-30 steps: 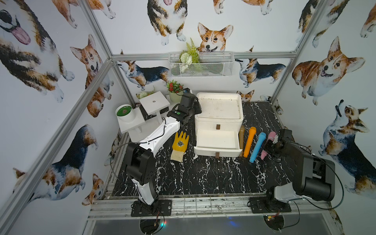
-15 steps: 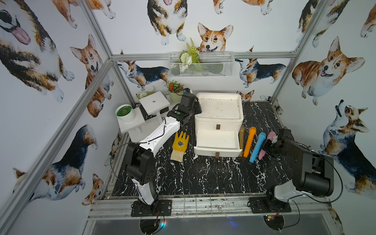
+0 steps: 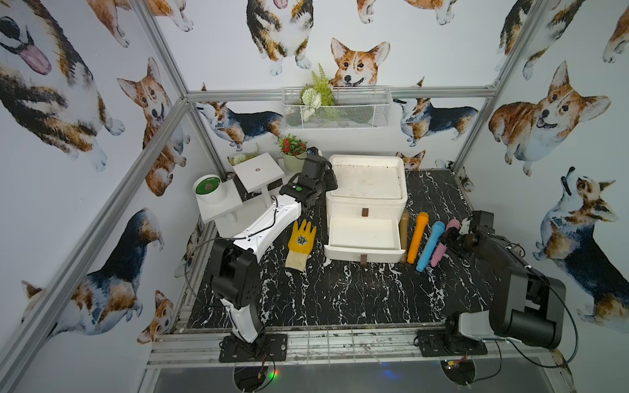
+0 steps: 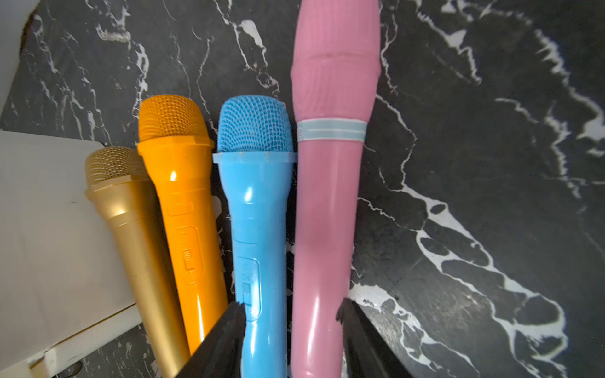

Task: Take the microphone out of the drawer
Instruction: Place the microphone at the center of the board, then close the drawer in the storage box.

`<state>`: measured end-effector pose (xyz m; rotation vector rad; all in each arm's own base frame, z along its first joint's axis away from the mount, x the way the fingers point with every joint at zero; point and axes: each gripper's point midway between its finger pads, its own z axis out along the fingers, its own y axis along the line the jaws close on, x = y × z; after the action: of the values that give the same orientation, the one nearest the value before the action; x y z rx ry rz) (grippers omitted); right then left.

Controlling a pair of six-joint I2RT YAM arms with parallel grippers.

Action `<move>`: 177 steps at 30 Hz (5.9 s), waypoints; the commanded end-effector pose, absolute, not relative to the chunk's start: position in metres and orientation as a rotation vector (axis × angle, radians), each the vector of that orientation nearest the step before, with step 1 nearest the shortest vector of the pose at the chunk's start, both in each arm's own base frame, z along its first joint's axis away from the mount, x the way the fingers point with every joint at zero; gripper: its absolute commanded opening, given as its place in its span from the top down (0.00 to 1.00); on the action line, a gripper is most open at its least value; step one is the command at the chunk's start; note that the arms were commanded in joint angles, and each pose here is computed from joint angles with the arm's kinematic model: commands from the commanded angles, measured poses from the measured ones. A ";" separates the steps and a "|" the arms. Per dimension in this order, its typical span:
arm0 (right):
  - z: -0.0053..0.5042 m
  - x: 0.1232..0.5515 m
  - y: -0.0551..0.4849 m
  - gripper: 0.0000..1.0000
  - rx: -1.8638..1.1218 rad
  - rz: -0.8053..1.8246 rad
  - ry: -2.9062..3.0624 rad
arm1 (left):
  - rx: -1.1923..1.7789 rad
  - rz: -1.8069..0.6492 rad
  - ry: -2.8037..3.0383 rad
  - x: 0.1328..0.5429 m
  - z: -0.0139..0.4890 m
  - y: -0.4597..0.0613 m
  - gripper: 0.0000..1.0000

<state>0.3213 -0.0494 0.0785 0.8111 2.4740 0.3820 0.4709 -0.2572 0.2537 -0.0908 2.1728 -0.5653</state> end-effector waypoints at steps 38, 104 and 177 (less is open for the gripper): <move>0.347 0.266 0.109 0.48 -0.244 0.656 1.961 | -0.166 -0.468 2.506 0.427 0.182 -0.239 0.90; 0.156 0.253 0.260 1.00 -1.060 0.126 2.199 | -0.148 -0.466 2.514 0.422 0.180 -0.238 0.90; 0.164 0.312 0.233 0.63 -0.341 0.237 2.064 | -0.089 -0.467 2.552 0.425 0.182 -0.244 0.93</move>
<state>0.3213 0.2334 0.1684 -0.4899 2.0138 0.0912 0.4748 -0.2564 0.2559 -0.0616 2.1942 -0.5287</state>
